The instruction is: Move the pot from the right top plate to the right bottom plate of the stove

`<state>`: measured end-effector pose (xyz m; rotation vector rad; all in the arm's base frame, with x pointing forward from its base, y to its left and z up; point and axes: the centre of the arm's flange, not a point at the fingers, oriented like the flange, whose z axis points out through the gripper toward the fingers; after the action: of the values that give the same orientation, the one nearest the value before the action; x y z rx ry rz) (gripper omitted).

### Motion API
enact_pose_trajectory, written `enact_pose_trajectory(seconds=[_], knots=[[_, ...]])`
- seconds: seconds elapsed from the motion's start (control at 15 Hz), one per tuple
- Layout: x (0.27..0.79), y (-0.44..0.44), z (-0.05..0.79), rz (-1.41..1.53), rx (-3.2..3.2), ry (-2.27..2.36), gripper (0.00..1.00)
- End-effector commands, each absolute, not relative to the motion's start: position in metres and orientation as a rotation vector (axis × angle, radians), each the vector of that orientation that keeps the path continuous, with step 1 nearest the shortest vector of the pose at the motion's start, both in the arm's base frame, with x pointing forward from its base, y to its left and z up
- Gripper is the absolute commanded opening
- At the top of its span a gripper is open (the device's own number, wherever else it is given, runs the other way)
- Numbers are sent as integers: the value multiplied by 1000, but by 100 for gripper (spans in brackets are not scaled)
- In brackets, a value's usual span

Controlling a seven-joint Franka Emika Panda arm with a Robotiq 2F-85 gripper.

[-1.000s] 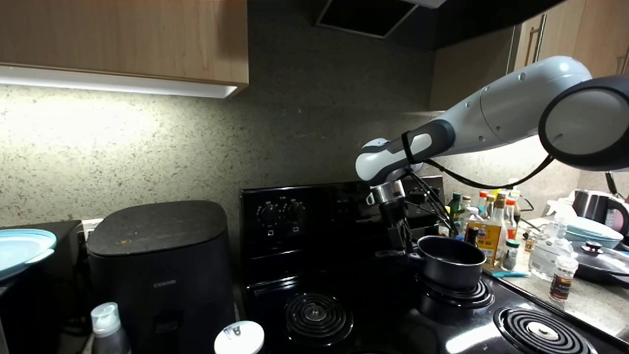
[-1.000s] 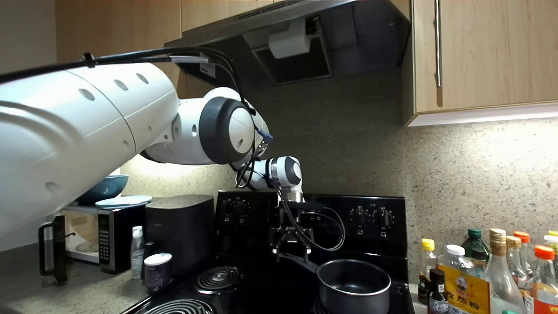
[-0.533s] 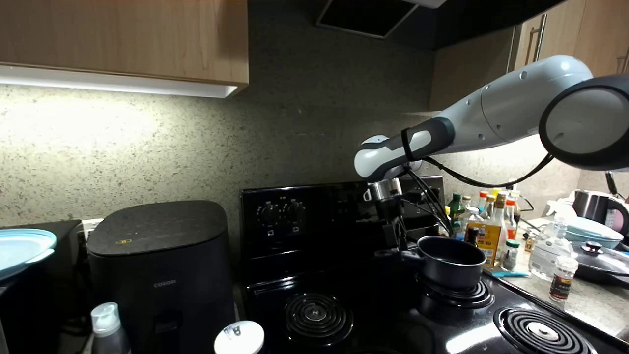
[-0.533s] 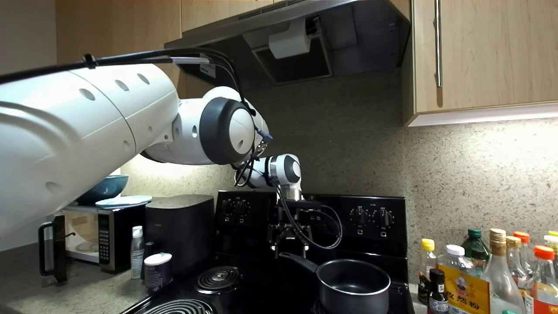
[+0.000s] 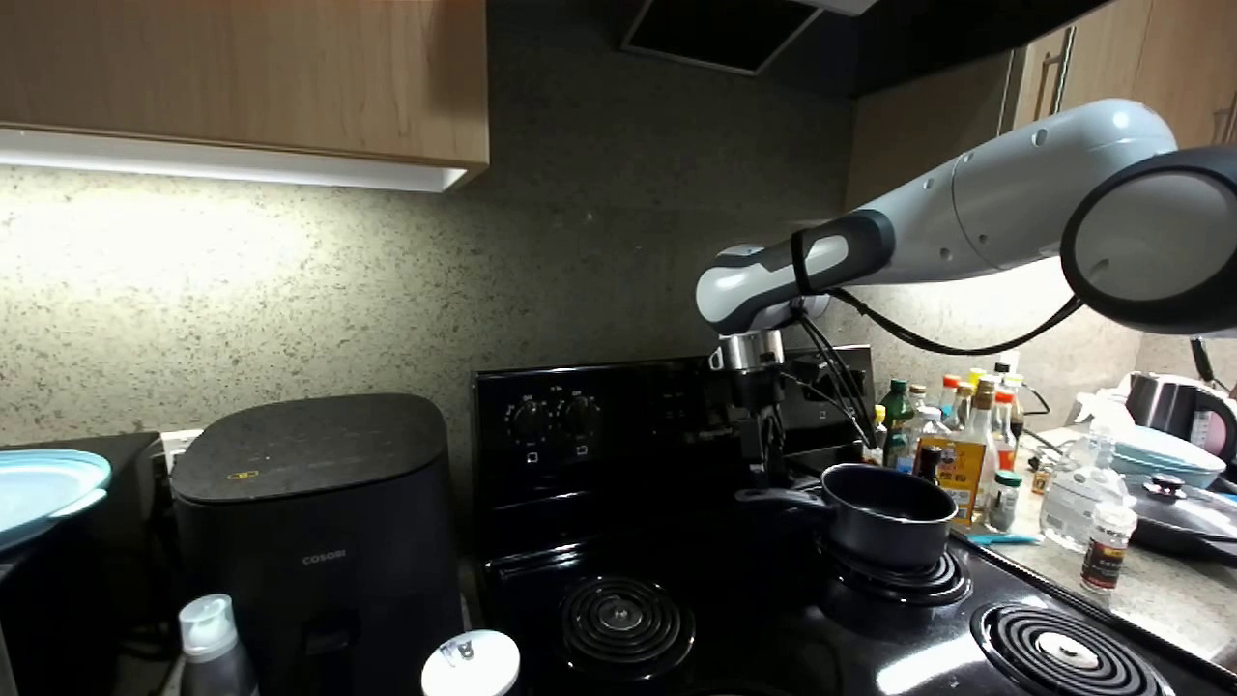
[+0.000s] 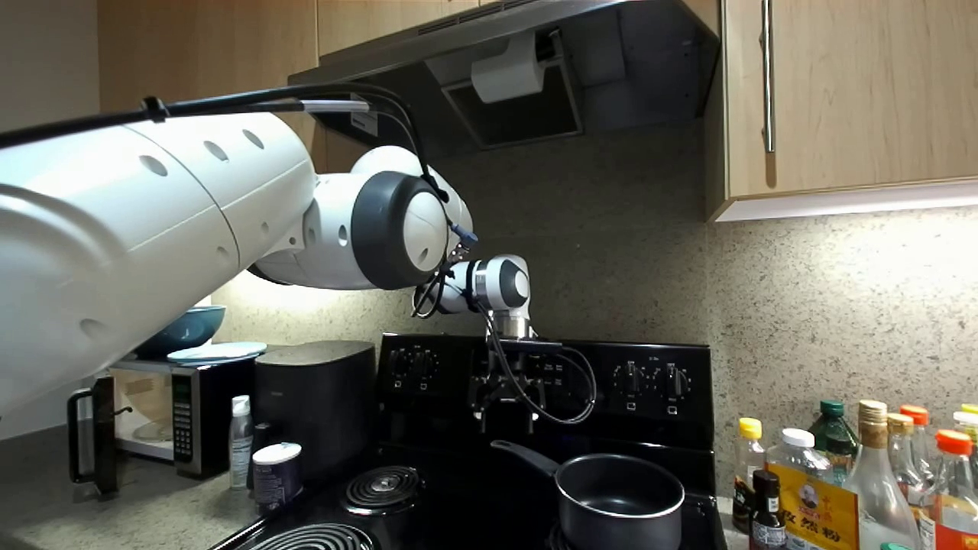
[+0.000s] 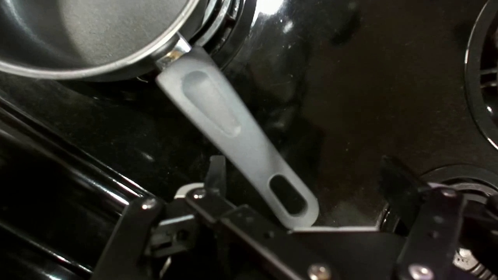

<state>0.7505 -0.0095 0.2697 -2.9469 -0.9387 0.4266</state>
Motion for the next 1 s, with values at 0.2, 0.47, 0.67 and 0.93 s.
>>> enact_pose_trajectory(seconds=[0.2, 0.47, 0.67, 0.93], knots=[[756, -16, 260, 470, -2936, -934, 100], [756, -21, 250, 522, -2914, -974, 100], [756, -25, 246, 543, -2907, -985, 100], [757, -30, 243, 569, -2893, -1028, 100]])
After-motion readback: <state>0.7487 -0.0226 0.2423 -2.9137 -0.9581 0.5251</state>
